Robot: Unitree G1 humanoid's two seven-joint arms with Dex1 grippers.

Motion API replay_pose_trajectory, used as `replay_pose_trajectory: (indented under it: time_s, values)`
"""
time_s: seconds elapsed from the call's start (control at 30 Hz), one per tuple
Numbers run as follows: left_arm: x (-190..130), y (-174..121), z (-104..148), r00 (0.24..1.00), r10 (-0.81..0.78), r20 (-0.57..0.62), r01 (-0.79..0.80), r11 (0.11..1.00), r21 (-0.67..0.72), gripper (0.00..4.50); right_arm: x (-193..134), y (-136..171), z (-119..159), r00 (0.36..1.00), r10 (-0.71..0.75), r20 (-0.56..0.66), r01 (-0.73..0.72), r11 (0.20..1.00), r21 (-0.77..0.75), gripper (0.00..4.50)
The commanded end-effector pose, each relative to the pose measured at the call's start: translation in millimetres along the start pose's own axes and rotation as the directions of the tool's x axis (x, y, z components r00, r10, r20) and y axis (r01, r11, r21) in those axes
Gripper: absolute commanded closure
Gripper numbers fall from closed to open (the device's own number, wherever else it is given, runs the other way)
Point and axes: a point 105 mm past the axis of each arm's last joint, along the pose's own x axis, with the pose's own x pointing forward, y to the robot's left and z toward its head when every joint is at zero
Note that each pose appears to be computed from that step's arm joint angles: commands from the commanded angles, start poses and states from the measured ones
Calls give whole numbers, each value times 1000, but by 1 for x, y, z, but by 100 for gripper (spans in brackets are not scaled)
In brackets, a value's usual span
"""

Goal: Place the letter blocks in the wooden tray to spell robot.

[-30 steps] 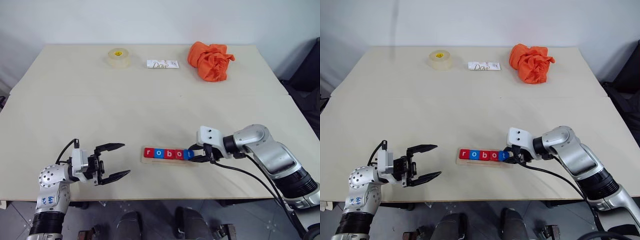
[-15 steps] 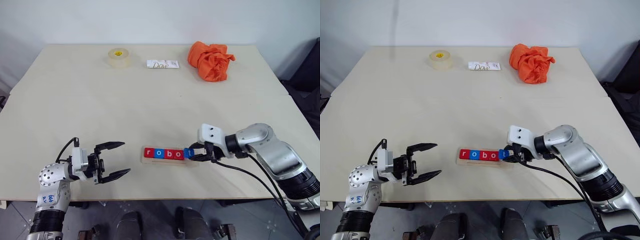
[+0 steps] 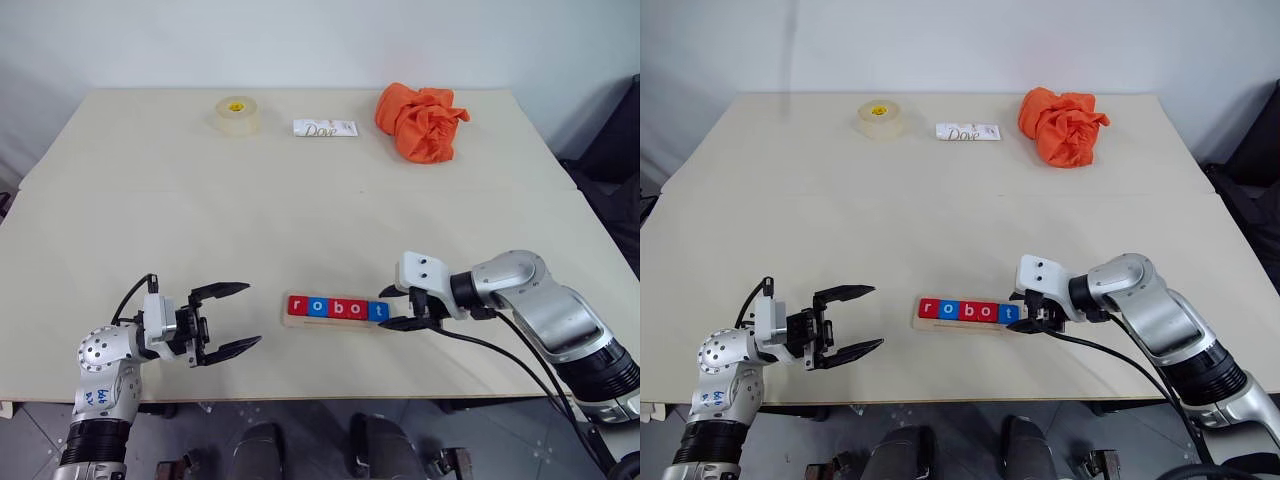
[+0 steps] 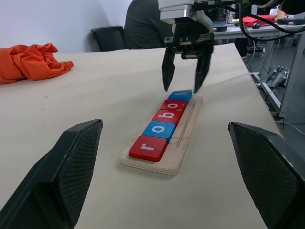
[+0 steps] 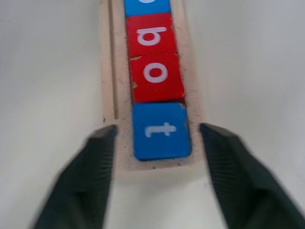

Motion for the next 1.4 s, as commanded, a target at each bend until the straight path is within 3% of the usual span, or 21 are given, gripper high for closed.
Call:
replay_pose_trajectory:
  time_s: [0.03,0.07,0.47,0.57,0.93,1.4]
  values:
    - [1,3,4,1000,8,11,-8,1000,27,0,-5,2,13,1000,4,26,-3,999,-46,23]
    - [1,3,4,1000,8,11,-8,1000,27,0,-6,2,14,1000,3,28,-2,999,-45,5]
    - [3,5,3,1000,4,17,-5,1000,30,0,-24,-7,3,993,-104,52,104,995,11,5]
    - [4,5,1,1000,-2,18,1,1000,25,0,-31,-3,-19,994,-109,-3,109,993,41,66]
    - [5,3,2,1000,-6,21,6,1000,25,0,-12,11,-17,999,-29,37,28,998,47,449]
    - [1,0,3,1000,10,12,-10,1000,26,0,-2,7,-12,998,-14,61,12,999,34,449]
